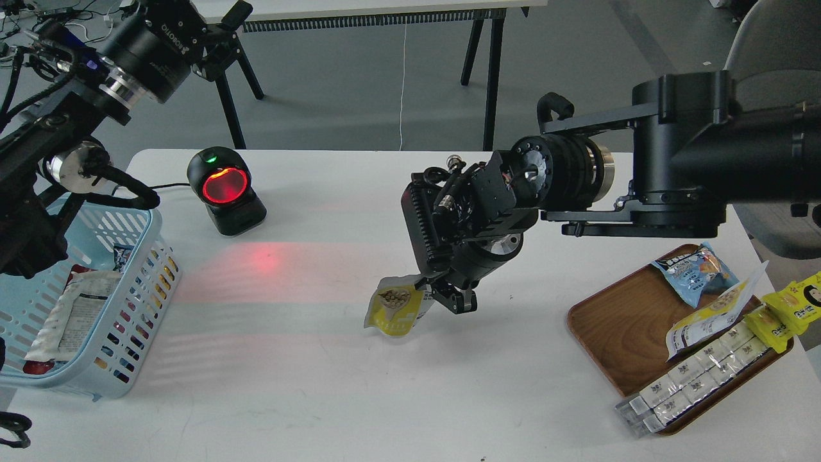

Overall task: Scan snack and place in basket
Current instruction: 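Lift the packet and carry it toward the table center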

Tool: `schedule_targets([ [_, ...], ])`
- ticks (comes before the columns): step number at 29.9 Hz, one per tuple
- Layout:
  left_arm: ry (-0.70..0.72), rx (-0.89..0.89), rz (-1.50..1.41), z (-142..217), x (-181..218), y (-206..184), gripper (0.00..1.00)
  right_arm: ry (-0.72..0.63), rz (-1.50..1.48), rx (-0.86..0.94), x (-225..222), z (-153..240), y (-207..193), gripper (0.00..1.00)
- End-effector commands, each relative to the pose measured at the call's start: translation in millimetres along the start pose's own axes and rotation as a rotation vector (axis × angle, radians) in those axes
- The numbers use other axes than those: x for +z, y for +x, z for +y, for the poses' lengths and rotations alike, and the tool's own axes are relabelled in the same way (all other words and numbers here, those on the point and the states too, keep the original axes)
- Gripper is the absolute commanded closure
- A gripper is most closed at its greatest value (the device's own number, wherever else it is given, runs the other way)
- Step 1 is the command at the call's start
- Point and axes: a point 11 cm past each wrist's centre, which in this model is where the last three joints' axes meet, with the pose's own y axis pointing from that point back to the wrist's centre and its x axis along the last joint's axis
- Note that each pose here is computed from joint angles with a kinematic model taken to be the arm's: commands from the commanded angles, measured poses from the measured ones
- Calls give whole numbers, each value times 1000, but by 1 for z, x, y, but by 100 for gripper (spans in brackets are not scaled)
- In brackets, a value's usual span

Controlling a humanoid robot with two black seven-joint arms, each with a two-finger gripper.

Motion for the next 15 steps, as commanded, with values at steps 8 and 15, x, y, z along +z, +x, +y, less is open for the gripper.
schedule_targets([
  [8,1,1,4,0,-1,0,0,11,-1,2,-1,-11,4,84],
  [15,1,2,2,1,-1,0,0,26,-27,23,-3,-16,6,53],
])
